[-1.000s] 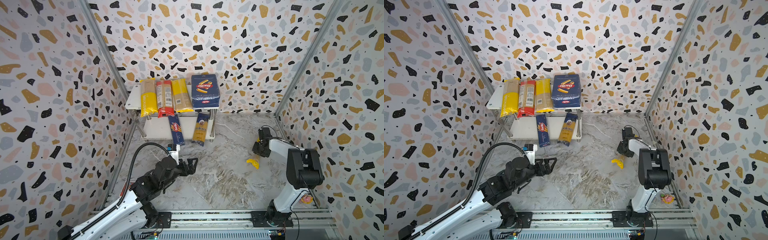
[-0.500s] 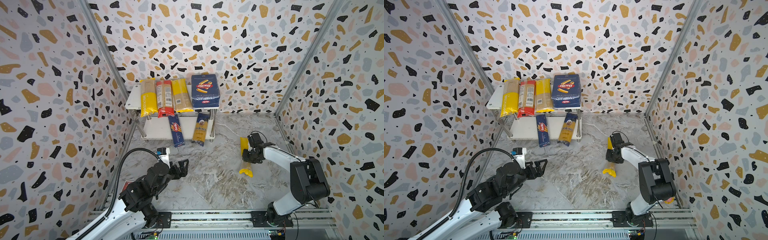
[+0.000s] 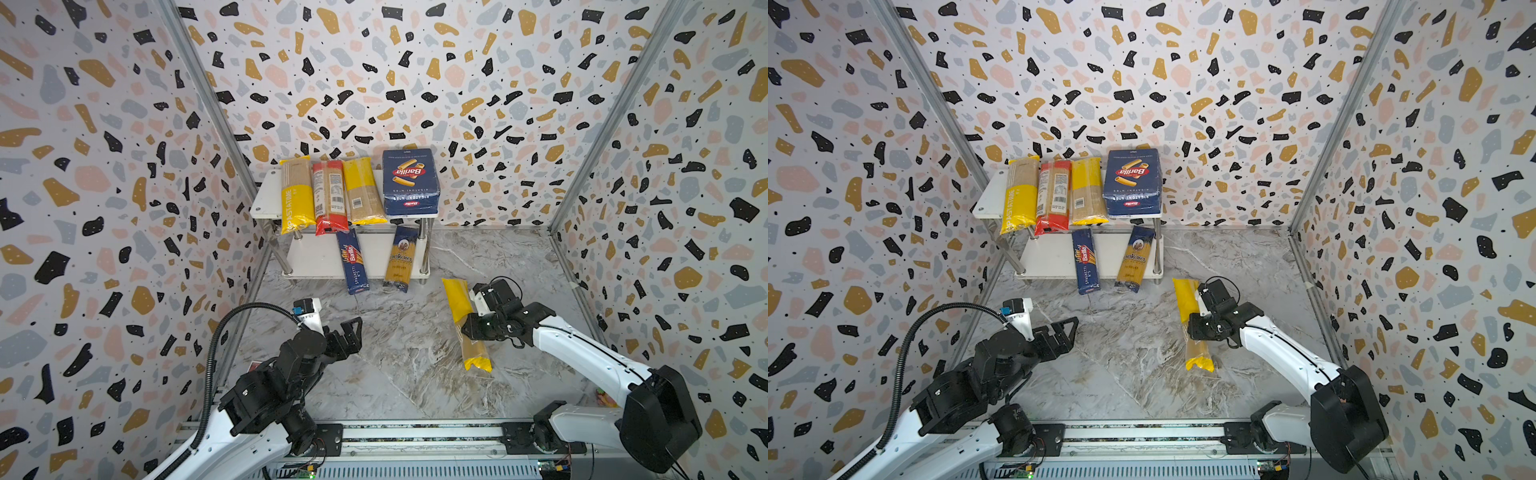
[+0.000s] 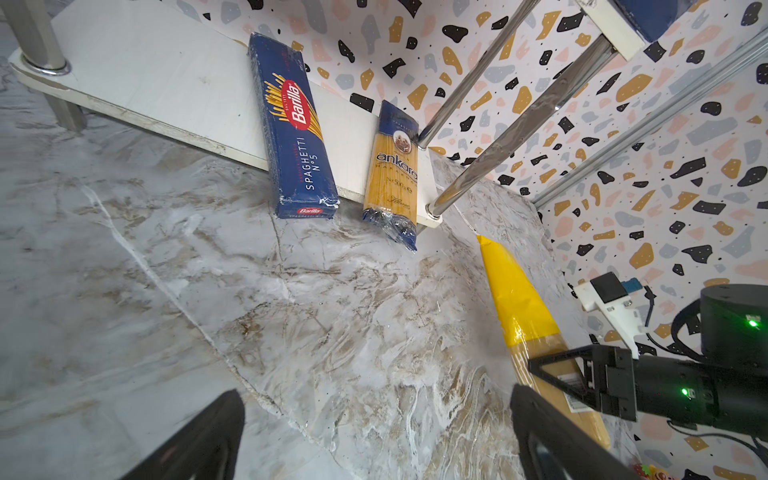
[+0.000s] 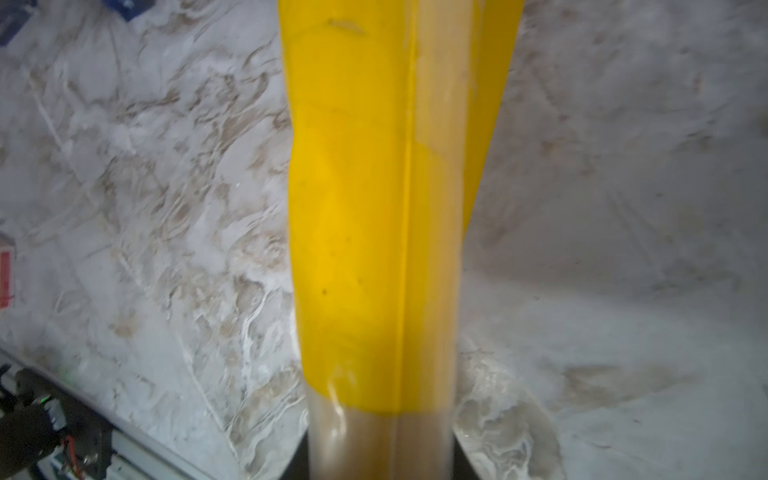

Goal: Place and organize the pasta boxes and bags onto the shelf
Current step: 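Carry the yellow-labelled bag to the shelf beside the Barilla box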

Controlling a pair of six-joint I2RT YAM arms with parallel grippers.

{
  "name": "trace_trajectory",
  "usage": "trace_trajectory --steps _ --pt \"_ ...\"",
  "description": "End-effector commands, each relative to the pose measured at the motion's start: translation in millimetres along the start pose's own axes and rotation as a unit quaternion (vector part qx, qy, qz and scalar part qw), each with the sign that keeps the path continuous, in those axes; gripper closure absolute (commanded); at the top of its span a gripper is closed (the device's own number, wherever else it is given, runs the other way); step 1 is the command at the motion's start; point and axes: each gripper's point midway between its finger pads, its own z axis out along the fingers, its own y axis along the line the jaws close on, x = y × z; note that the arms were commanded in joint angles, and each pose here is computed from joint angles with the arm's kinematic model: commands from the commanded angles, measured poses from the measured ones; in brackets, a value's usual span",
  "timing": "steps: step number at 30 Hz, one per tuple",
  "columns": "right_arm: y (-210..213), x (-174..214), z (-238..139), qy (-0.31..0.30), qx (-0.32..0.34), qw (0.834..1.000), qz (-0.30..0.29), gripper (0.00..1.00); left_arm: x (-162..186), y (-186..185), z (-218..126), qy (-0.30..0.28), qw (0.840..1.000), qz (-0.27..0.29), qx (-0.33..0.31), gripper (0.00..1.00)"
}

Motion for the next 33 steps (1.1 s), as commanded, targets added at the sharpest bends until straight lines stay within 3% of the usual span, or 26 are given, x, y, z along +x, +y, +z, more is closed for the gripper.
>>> trace_trajectory --steps 1,9,23,33 --pt "42.5 -23.2 -23.5 -0.059 -0.07 0.996 -0.018 0.86 -11.2 0.8 -9.2 -0.017 1.0 -0.014 -0.003 0.0" --pt "96.4 -25.1 -22.5 -0.057 -0.128 0.989 -0.053 0.86 -20.2 2.9 -21.2 -0.034 0.999 -0.024 0.002 0.0" --pt "177.4 -62.8 -1.3 -0.063 -0.201 0.972 -0.101 0.86 -26.7 6.5 -31.8 -0.042 0.999 -0.025 -0.001 0.01" --pt "217.1 -126.2 20.4 -0.11 -0.208 0.961 -0.142 0.86 -28.3 5.7 -28.8 -0.044 0.999 -0.021 -0.007 0.01"
